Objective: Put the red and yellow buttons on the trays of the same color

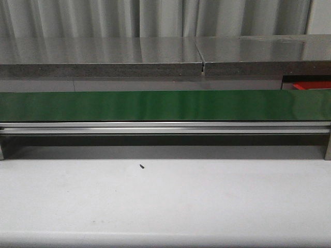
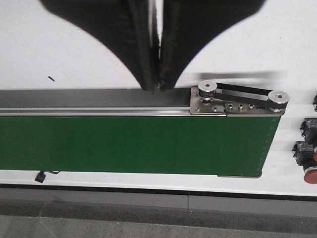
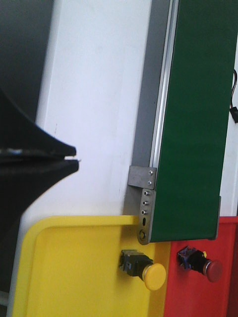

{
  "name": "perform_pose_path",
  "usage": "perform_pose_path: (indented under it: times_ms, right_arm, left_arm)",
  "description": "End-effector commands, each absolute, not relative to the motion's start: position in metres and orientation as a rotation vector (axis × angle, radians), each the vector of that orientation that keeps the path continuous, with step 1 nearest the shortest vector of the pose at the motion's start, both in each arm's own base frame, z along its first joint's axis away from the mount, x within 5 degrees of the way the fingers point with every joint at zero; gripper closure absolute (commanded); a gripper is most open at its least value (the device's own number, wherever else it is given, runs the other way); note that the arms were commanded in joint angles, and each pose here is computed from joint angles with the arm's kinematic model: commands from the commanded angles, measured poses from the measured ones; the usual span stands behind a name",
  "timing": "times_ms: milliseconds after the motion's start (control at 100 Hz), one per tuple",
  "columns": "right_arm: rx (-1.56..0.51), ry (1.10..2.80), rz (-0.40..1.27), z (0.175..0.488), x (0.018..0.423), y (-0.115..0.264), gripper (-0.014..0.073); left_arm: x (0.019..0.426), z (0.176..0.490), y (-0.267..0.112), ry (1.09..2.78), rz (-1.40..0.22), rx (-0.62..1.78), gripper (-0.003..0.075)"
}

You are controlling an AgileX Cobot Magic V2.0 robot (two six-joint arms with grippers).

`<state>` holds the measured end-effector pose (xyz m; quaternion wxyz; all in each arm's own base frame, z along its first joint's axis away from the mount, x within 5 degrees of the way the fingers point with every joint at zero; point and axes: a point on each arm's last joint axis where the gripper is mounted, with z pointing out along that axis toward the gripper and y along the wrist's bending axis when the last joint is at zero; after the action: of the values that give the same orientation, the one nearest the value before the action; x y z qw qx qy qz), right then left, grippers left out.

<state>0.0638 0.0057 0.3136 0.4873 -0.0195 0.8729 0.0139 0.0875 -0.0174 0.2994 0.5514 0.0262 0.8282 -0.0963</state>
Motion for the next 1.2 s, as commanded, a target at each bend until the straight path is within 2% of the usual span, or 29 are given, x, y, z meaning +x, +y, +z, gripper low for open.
perform_pose_path:
  times_ms: [0, 70, 240, 310, 550, 830, 1010, 1190]
  right_arm:
    - [-0.047, 2.051, 0.023, 0.325, 0.067, 0.005, 0.0662]
    - [-0.047, 2.051, 0.023, 0.325, 0.067, 0.005, 0.0662]
    - [-0.047, 2.051, 0.023, 0.325, 0.067, 0.005, 0.0662]
    - [-0.047, 2.051, 0.023, 0.325, 0.067, 0.005, 0.0662]
    - [-0.047, 2.051, 0.023, 0.325, 0.067, 0.005, 0.0662]
    - [-0.047, 2.051, 0.023, 0.325, 0.067, 0.005, 0.0662]
    - [-0.047, 2.051, 0.023, 0.325, 0.067, 0.005, 0.0662]
    - [-0.047, 2.052, 0.023, 0.325, 0.067, 0.005, 0.0662]
  left_arm:
    - [0.089, 0.312, -0.018, 1.886, -0.248, 0.043, 0.0637]
    - [0.089, 0.312, -0.018, 1.887, -0.246, 0.045, 0.0521]
    - [0.090, 0.313, -0.018, 1.878, -0.245, 0.043, 0.0129]
    - [0.090, 0.313, -0.018, 1.878, -0.247, 0.042, 0.0049]
    - [0.104, 0.319, -0.018, 1.925, -0.247, 0.018, 0.0060]
    - [0.170, 0.361, -0.004, 2.020, -0.109, -0.114, 0.0060]
    - [0.224, 0.369, 0.023, 2.136, -0.030, -0.257, 0.0060]
    - [0.262, 0.358, 0.060, 2.197, 0.019, -0.419, 0.0060]
